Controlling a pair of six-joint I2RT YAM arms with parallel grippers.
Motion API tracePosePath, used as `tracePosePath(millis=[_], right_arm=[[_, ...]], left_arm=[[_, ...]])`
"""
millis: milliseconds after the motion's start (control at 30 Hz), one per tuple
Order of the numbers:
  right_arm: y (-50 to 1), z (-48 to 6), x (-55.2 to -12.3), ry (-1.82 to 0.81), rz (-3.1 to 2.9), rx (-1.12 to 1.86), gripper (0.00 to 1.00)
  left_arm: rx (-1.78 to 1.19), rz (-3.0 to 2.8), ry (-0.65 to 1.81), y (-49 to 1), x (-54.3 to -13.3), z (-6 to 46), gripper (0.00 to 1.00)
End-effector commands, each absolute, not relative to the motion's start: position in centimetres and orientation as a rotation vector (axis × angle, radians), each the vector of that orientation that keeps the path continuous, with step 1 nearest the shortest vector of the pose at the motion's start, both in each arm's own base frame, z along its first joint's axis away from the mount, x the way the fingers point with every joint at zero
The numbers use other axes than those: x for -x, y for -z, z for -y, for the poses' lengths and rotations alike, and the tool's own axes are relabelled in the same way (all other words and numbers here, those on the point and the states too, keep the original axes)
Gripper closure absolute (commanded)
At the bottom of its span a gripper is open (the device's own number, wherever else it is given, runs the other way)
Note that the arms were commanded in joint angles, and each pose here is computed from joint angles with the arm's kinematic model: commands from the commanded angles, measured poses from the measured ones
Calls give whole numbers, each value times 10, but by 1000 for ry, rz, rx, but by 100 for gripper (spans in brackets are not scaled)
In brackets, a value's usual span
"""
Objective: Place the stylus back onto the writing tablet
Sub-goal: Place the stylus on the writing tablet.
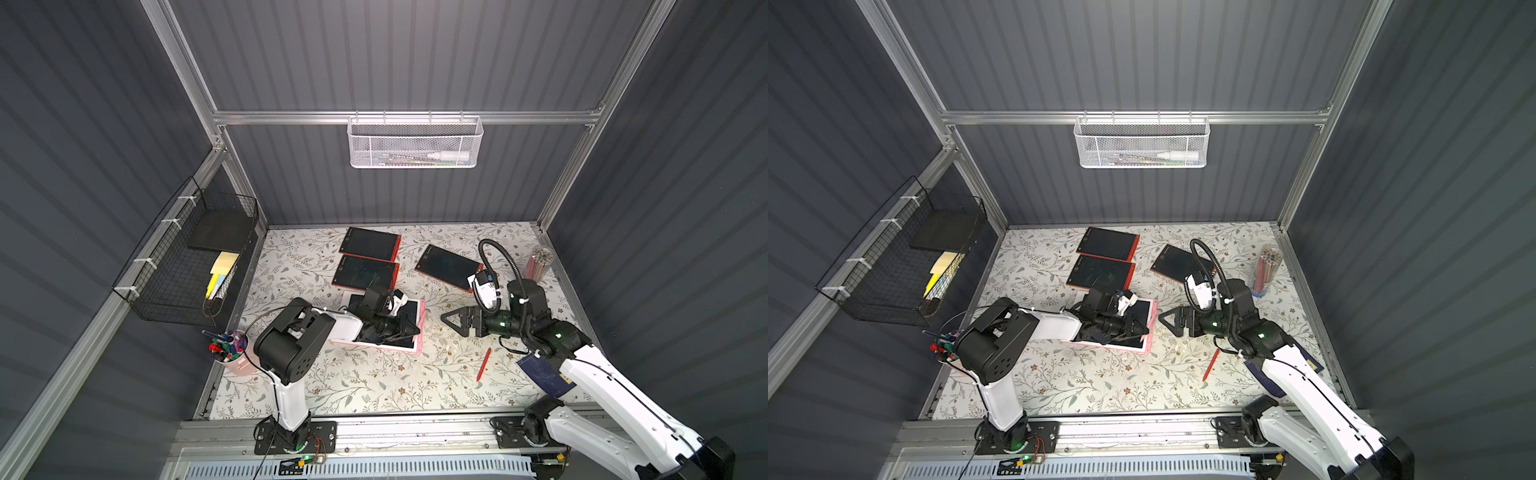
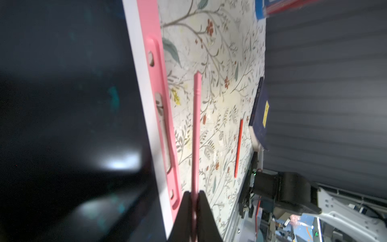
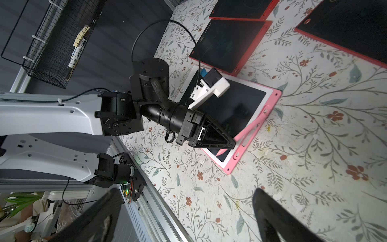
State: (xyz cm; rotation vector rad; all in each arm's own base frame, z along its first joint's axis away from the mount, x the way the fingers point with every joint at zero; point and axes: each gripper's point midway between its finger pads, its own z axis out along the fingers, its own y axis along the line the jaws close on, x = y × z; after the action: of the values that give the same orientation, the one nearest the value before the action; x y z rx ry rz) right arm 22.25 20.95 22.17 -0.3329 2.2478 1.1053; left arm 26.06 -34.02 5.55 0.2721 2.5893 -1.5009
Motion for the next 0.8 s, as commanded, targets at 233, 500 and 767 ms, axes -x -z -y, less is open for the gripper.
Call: tracePosePath(millis=[233,500,767], right_arm=[[-225,-208,-223,-1103,-2216,337,3],[-228,-208,-222,-1103,-2204,336,3],[-228,-207,-221,-1105,-2206,334,3]], left_arm=[[-131,-2516,1536,-79,-273,342,94],[-77,-2533,1541,-75,-269,342,94],[-39,-2545,1546,-72,-264,346,94]])
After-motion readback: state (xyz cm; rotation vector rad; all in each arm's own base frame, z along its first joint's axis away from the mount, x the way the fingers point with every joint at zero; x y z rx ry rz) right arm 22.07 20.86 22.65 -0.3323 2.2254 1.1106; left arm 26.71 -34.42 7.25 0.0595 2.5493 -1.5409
